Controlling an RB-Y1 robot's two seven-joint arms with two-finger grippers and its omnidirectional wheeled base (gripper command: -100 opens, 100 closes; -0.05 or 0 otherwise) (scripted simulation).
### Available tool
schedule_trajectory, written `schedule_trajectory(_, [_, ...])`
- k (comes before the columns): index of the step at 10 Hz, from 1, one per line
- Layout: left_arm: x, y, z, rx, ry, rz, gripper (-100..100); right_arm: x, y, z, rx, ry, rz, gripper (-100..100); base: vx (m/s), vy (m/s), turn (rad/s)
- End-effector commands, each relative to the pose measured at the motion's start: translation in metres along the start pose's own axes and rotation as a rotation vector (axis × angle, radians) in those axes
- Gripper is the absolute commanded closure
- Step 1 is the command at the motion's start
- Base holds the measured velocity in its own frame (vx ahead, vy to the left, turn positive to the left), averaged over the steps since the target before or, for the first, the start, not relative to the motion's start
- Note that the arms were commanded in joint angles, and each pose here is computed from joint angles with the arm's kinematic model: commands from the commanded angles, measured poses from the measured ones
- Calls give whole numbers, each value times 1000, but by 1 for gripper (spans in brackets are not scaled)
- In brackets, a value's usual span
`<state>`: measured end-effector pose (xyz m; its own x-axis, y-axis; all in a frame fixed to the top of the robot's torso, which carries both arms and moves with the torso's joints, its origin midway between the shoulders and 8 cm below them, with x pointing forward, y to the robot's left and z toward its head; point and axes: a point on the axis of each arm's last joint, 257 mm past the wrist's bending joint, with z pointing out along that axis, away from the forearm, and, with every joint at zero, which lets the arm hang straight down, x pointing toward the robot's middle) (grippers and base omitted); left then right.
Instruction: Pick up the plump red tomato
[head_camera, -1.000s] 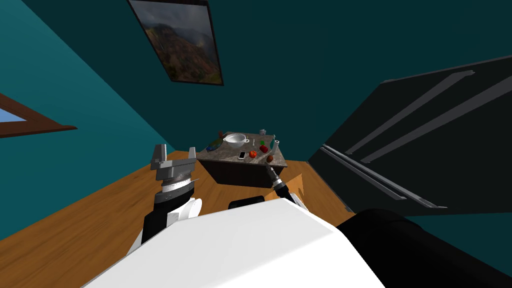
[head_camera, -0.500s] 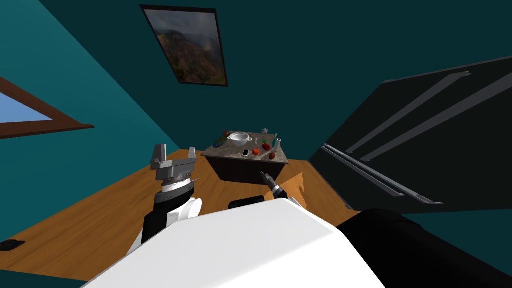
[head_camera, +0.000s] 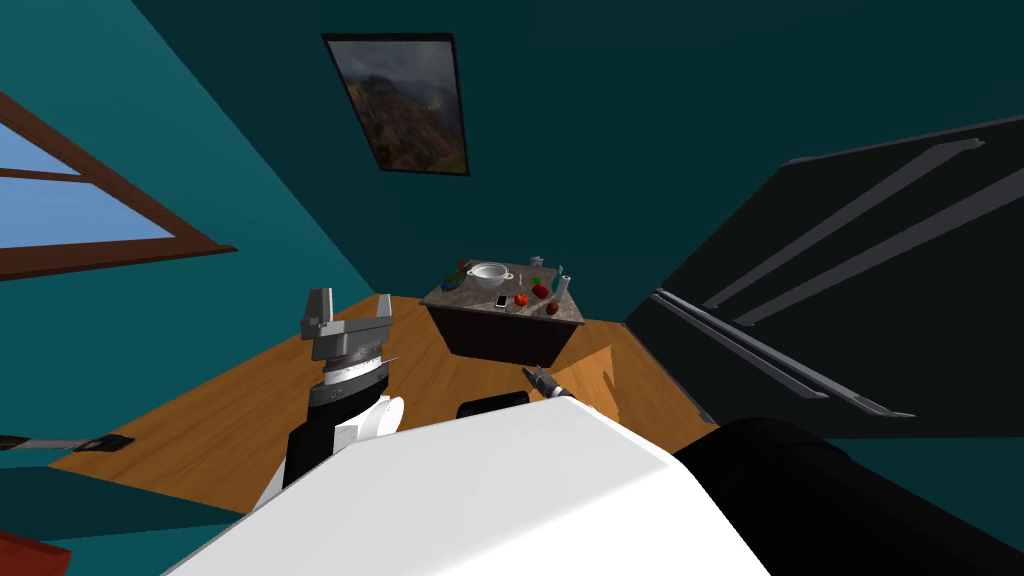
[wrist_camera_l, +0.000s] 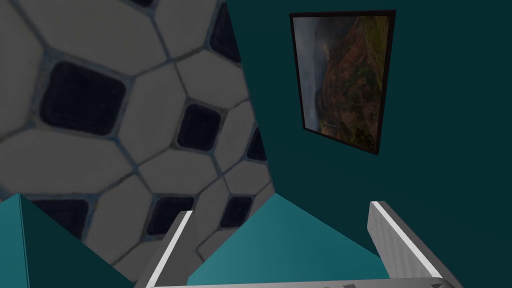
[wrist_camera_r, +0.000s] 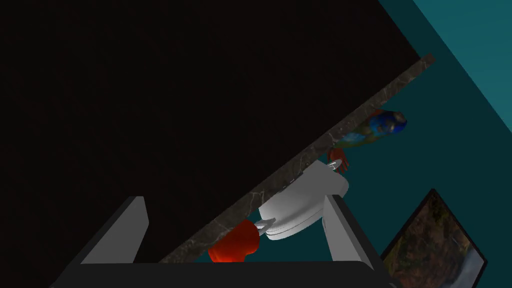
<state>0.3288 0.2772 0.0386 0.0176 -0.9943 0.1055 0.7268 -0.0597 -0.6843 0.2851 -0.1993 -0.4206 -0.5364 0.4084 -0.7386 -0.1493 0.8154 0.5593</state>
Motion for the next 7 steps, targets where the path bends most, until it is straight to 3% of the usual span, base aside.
schedule_trajectory(1, [0,0,0,0,0,0,0,32,-20,-11,30,98,-91,-100,-91,105,123])
schedule_trajectory(3, [0,0,0,0,0,0,0,40,-32,-16,54,117,-91,-100,-44,55,31])
schedule_trajectory(4, [0,0,0,0,0,0,0,59,-50,-27,70,190,-168,-100,-47,63,163])
schedule_trajectory(5, [0,0,0,0,0,0,0,66,-61,-32,90,207,-167,-100,-43,70,78])
schedule_trajectory(6, [0,0,0,0,0,0,0,79,-79,-44,104,276,-246,-100,-73,106,131])
schedule_trajectory(7, [0,0,0,0,0,0,0,86,-92,-51,128,295,-246,-100,-64,92,102])
